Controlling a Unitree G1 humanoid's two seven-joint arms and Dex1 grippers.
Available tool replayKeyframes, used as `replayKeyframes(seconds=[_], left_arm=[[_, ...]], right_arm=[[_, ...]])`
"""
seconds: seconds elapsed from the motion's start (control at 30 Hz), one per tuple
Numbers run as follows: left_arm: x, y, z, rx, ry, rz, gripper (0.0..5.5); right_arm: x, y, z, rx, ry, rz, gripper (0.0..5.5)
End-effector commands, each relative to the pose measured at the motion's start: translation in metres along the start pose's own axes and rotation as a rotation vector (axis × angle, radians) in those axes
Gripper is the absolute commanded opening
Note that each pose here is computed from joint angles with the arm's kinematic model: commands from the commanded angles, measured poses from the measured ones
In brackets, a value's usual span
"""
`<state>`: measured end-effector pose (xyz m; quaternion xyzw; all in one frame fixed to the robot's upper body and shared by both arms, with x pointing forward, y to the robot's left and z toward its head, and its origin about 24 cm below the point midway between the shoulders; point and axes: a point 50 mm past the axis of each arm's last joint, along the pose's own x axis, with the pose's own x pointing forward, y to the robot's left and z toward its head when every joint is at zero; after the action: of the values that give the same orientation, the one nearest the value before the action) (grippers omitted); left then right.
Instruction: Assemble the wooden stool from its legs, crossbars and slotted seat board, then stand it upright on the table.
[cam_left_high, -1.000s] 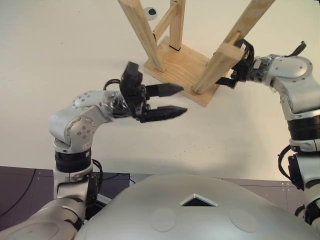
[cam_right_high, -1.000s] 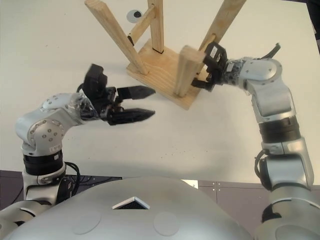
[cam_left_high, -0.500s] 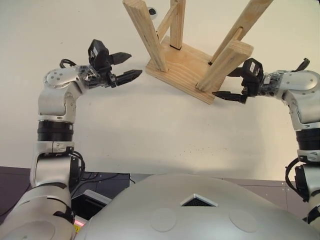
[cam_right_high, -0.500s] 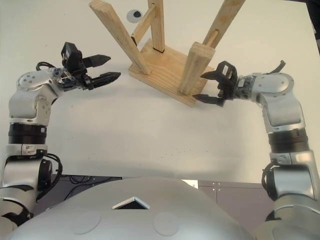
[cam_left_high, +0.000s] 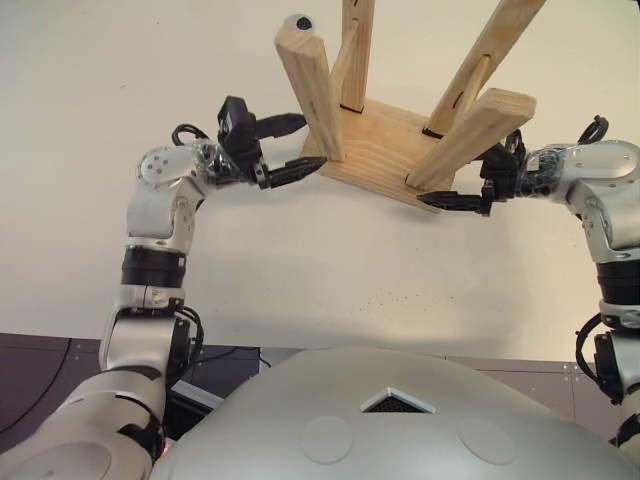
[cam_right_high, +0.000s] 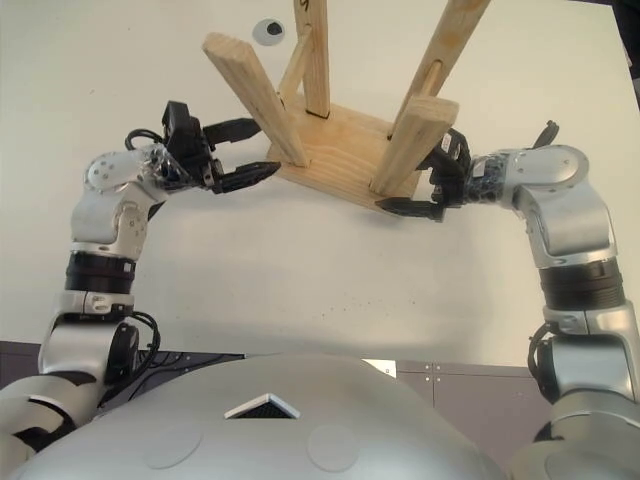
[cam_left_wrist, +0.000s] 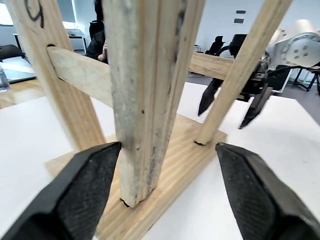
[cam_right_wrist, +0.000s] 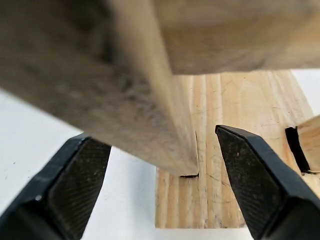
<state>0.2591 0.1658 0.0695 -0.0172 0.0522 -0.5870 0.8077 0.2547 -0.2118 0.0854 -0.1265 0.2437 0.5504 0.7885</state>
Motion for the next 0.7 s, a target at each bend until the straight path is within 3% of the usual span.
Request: replayKeyframes(seconds=[0.03, 0.17, 0.43, 0.7], left_arm=[[-0.01, -0.038, -0.007, -0.076, 0.061, -0.112, 3.48], [-0.017, -0.057, -0.014, -0.123, 0.085, -0.076, 3.48], [-0.024, -0.033, -0.017, -0.131, 0.118, 0.077, 3.48], [-0.003, -0.018, 0.002, -0.063, 0.01, 0.079, 3.48]], right_arm=[[-0.011, 0.004, -0.005, 0.034, -0.017, -0.003, 3.69], [-0.029, 0.009, -0.025, 0.122, -0.042, 0.001, 3.69], [-0.027, 0.011, -0.025, 0.158, -0.15, -0.018, 3.69], [-0.017, 0.007, -0.012, 0.129, -0.2, -0.019, 3.51]])
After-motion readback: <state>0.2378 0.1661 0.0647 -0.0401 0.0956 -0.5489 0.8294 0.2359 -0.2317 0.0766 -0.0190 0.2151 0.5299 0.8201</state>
